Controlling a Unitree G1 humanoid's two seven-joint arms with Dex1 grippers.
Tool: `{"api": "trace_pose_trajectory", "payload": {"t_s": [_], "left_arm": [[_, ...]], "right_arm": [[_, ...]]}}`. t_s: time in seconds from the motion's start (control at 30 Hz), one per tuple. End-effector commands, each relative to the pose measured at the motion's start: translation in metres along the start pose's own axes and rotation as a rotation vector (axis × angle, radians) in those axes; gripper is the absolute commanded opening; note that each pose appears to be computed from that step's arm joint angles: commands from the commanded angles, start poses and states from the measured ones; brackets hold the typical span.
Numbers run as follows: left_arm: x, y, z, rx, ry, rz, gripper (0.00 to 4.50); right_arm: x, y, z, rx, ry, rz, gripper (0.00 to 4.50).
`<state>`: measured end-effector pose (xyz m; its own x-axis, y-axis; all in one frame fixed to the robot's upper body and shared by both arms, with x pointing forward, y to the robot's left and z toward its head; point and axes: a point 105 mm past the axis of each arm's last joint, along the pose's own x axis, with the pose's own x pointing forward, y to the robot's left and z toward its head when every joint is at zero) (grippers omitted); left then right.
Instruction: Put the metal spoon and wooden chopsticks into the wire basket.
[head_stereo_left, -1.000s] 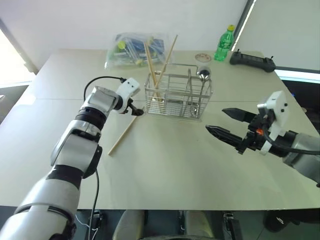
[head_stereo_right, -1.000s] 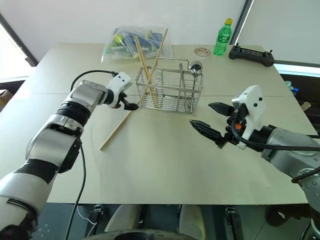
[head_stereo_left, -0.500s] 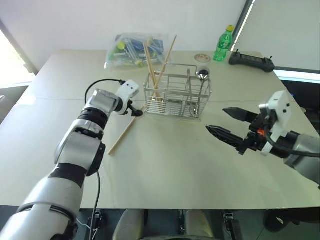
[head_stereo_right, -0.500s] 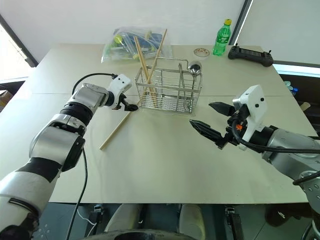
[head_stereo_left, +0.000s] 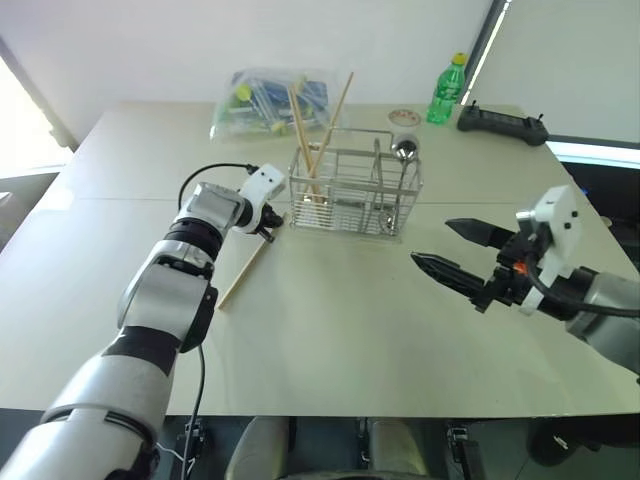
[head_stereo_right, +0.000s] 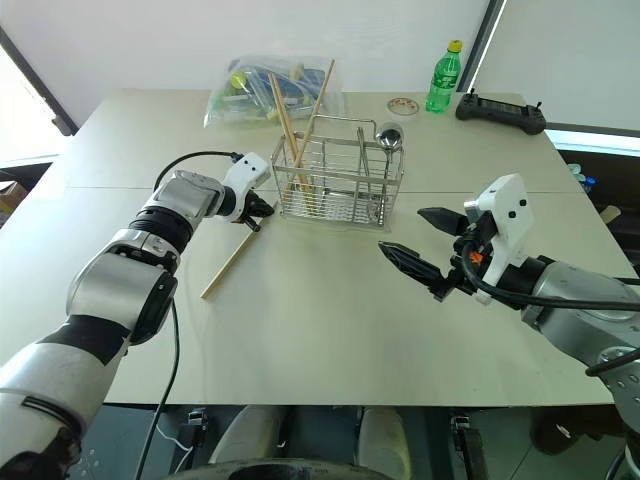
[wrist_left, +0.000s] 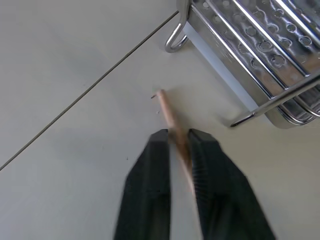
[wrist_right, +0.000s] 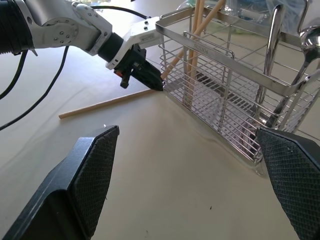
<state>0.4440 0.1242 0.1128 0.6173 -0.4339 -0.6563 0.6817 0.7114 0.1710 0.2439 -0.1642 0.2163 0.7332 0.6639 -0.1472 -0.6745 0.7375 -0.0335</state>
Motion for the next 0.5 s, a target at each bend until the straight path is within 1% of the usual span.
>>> {"api": "trace_pose_trajectory", "payload": {"t_s": [0.03,0.23,0.37,0.47,0.5], "left_arm": [[-0.001,0.006,-0.016,-0.017,0.056,0.028,0.05],[-0.007,0.018,-0.02,-0.054,0.052,0.078,0.05],[-0.019,0.037,-0.019,-0.127,0.014,0.164,0.05],[-0.048,0.075,0.009,-0.216,-0.212,0.36,0.05],[-0.062,0.089,0.022,-0.276,-0.323,0.423,0.05]], "right_arm": [[-0.004,0.002,0.013,-0.038,-0.049,-0.006,4.5],[-0.004,0.001,0.012,-0.036,-0.048,-0.006,4.5],[-0.003,0.0,0.012,-0.037,-0.047,-0.007,4.5],[-0.003,0.0,0.011,-0.045,-0.034,-0.001,4.5],[-0.004,0.0,0.011,-0.047,-0.032,0.001,4.5]]}}
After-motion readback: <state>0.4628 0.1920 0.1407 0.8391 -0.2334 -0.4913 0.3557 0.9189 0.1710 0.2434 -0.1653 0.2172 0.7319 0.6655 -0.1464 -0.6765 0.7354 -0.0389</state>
